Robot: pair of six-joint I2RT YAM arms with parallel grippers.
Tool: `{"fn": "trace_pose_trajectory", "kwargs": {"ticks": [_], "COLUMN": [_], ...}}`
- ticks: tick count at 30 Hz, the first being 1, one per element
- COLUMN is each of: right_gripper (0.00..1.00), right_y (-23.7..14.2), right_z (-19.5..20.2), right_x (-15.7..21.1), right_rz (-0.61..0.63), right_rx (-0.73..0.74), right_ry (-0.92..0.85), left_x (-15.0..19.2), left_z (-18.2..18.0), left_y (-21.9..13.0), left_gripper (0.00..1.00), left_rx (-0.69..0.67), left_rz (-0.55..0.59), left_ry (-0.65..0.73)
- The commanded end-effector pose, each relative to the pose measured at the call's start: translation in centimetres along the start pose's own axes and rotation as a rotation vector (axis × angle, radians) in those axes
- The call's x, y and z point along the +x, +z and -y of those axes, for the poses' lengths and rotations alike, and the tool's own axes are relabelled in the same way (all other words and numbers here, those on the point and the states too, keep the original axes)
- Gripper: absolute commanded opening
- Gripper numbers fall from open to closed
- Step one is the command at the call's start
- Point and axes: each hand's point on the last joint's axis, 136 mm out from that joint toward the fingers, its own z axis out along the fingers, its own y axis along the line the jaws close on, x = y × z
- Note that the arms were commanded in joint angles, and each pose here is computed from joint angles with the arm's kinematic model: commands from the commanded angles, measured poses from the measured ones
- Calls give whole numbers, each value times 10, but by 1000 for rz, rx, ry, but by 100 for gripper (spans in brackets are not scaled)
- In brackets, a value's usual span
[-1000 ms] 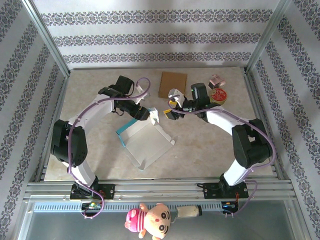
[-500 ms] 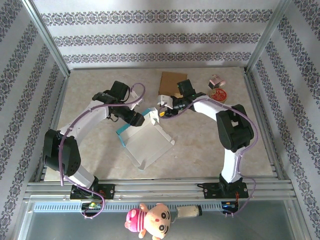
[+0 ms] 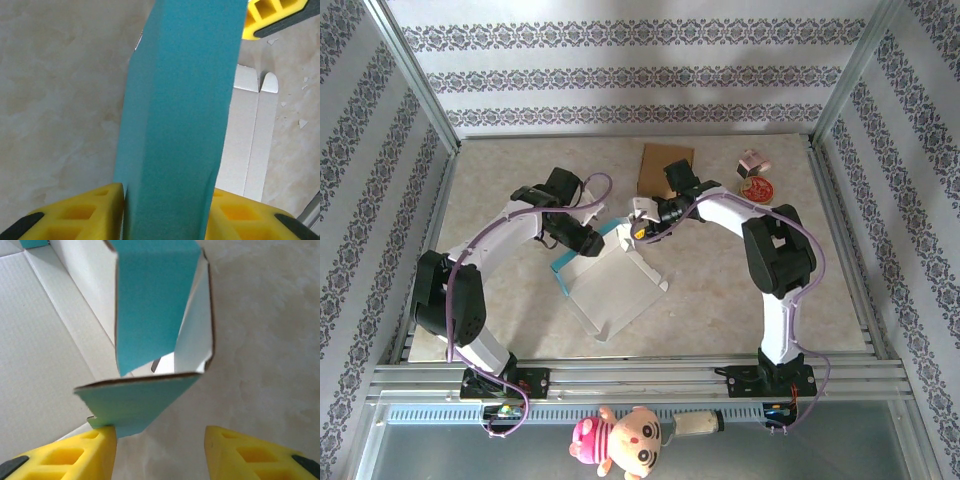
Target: Fold the paper box
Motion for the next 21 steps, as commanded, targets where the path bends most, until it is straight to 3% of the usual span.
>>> {"fn": "trace_pose_trajectory", "kwargs": {"ticks": [1, 7, 21], "right_gripper": [49, 47, 46], "right_y": [6, 14, 39], "right_z": [-4, -8, -14], "right_x": [-15, -24, -39], "right_rz": [57, 88, 34], "right_rx": [-48, -82, -98], "right_ry": [1, 9, 111], "left_x": [4, 4, -3], "left_z": [3, 2, 5], "left_y": [3, 6, 9], "left_gripper": [37, 32, 32], "left_rx": [30, 32, 51], "left_rz": [-13, -8, 42], "left_ry": [-18, -19, -31]}}
